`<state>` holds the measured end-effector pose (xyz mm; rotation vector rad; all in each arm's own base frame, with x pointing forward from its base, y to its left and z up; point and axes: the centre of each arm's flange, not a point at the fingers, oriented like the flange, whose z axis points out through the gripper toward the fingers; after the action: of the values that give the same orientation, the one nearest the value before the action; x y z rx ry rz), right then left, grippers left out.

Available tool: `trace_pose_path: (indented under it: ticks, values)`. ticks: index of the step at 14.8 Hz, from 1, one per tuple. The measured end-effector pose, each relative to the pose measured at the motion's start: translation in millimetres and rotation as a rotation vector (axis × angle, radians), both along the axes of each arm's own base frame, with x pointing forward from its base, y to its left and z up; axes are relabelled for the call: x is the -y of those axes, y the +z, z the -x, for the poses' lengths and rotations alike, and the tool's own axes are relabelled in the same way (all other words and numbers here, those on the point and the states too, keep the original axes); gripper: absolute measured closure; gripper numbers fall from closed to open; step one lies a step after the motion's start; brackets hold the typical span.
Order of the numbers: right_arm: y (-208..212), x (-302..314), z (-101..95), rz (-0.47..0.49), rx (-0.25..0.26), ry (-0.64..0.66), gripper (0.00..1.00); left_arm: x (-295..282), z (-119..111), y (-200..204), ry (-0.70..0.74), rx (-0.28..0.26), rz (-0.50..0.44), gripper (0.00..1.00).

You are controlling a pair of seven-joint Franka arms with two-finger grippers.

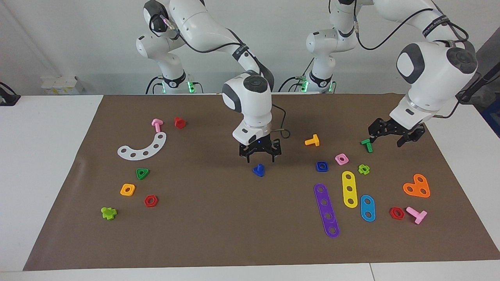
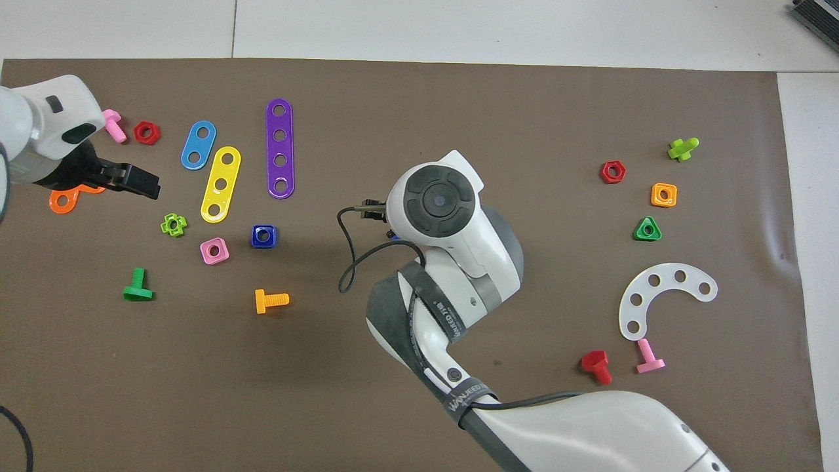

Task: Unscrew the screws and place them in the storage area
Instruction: 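Grasp the blue bolt with the right gripper and lift it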

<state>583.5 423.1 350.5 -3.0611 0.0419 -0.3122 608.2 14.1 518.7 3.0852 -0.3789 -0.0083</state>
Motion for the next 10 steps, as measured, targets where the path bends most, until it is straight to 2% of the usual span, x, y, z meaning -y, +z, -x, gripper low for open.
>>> trace_pose_path:
  ticks: [2,4,5,6,9,10]
  values:
    - [-19,-4,-7.3,0.014,0.033,0.047,0.02,-14,6,11,0.017,0.004,-0.001,0.0]
    - [-26,-3,-9.2,0.024,0.031,0.071,0.05,-15,15,27,0.036,0.008,-0.004,0.0]
    - [-27,-3,-8.8,0.029,0.028,0.081,0.14,-13,20,37,0.051,0.009,-0.005,0.0]
    - [-28,-3,-7.5,0.037,0.017,0.086,0.14,-11,26,45,0.065,0.008,-0.007,0.0]
    - [-33,-5,-1.2,0.062,-0.022,0.095,0.4,-7,42,65,0.082,-0.006,-0.014,0.0]
    - [-34,-5,-0.1,0.064,-0.027,0.097,0.4,-7,47,71,0.086,-0.008,-0.018,0.0]
